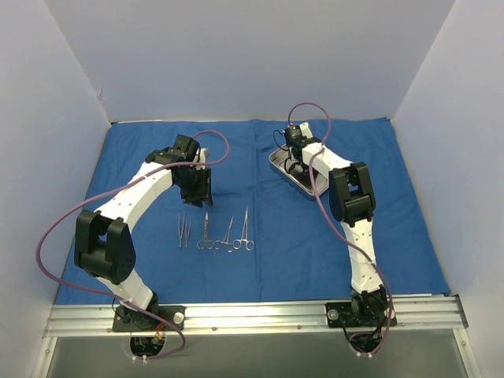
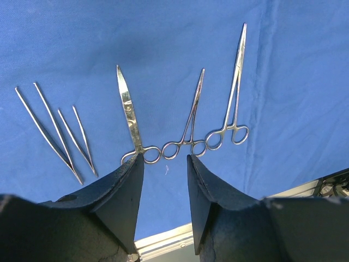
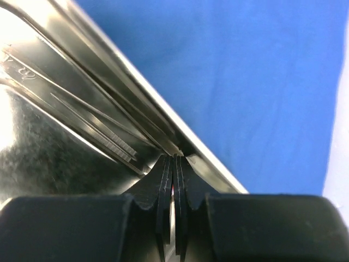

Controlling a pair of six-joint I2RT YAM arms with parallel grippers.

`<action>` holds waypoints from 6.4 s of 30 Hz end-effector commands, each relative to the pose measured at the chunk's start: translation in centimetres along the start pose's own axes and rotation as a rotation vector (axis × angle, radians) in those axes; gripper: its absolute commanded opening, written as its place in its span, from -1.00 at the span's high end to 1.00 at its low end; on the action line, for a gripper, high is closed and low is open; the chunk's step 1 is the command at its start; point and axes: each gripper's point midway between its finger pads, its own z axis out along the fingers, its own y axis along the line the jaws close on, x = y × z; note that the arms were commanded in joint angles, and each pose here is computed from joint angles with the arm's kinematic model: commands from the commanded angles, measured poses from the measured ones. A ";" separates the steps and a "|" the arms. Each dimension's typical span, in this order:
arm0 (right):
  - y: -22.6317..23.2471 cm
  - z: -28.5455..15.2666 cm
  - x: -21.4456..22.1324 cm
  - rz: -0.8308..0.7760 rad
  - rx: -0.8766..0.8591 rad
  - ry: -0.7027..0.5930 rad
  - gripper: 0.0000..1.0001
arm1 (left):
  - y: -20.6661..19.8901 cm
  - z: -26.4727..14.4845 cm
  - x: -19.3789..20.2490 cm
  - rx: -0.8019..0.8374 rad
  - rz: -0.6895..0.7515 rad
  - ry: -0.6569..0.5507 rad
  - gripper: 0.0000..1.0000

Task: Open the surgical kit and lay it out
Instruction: Pick up the medical item from the container, then place the medical item in the surgical kit.

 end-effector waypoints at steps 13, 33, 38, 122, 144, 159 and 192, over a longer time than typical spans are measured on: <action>3.3 -10.8 -0.8 0.204 -0.378 -0.057 1.00 | -1.1 -0.1 -2.2 0.032 0.041 -0.051 0.07; 3.2 -4.2 -1.9 0.219 -0.334 0.001 0.26 | -0.6 0.2 -1.8 0.041 0.086 -0.009 0.07; 3.9 -3.2 -2.2 0.228 -0.341 0.000 0.24 | -0.2 0.3 -1.6 0.045 0.081 -0.003 0.06; 3.5 -40.0 -6.5 0.719 -1.782 -0.286 1.00 | -19.8 -11.5 -5.4 1.085 -0.154 -0.290 -0.13; 5.1 -42.6 -6.2 0.759 -1.892 -0.243 1.00 | -20.1 -9.8 -6.3 1.101 -0.146 -0.272 0.95; 5.3 -28.9 -3.2 0.529 -1.192 -0.054 -0.99 | 2.9 -6.6 1.3 -0.094 -0.064 -0.038 0.95; 4.3 -25.0 1.2 0.539 -1.196 0.023 -0.99 | 13.1 2.9 9.1 -0.580 -0.122 0.402 0.92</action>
